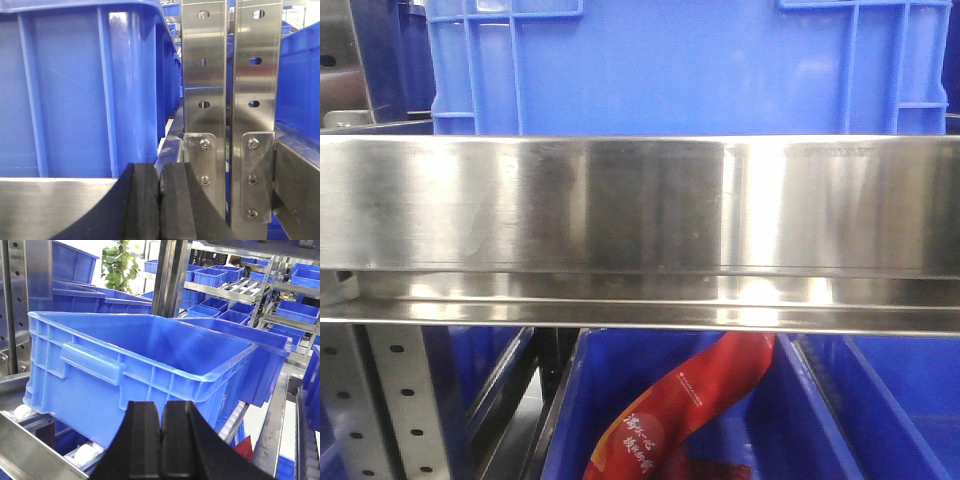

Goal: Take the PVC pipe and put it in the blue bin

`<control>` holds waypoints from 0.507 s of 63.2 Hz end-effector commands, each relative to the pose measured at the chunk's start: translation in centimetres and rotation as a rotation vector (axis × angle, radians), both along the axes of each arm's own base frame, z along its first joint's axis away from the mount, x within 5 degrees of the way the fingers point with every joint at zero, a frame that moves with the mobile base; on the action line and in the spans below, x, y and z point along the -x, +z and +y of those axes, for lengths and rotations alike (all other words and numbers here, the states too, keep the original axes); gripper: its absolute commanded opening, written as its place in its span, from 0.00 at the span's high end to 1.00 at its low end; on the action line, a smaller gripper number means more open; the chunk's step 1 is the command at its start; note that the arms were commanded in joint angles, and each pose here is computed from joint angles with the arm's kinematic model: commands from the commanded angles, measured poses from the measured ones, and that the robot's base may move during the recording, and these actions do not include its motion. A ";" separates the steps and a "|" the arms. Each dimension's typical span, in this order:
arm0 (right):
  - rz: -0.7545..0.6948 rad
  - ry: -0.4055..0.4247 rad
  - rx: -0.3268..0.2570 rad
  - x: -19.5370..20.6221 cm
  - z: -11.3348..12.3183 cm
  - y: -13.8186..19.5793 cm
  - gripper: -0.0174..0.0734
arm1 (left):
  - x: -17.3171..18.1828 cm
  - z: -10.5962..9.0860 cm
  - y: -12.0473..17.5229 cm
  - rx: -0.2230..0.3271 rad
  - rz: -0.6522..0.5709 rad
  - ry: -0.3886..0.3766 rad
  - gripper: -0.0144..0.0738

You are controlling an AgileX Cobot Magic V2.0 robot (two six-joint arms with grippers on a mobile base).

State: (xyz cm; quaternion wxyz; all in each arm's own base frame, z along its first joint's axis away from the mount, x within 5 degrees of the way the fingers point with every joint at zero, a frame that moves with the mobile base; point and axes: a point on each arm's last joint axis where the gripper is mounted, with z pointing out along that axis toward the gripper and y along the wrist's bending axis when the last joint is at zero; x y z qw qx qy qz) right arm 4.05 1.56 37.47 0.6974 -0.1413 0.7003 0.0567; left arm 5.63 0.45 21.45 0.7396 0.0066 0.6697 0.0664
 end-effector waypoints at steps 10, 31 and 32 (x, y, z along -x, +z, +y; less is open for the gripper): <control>-0.024 -0.006 -0.002 0.1 -0.1 0.2 0.99 | 0.0 0.0 0.0 0.012 -0.002 0.004 0.96; -0.024 -0.006 -0.002 0.1 -0.1 0.2 0.99 | 0.0 0.0 0.0 0.020 -0.002 0.003 0.96; -0.024 -0.006 -0.002 0.1 -0.1 0.2 0.99 | 0.0 0.0 0.0 0.020 -0.002 0.003 0.96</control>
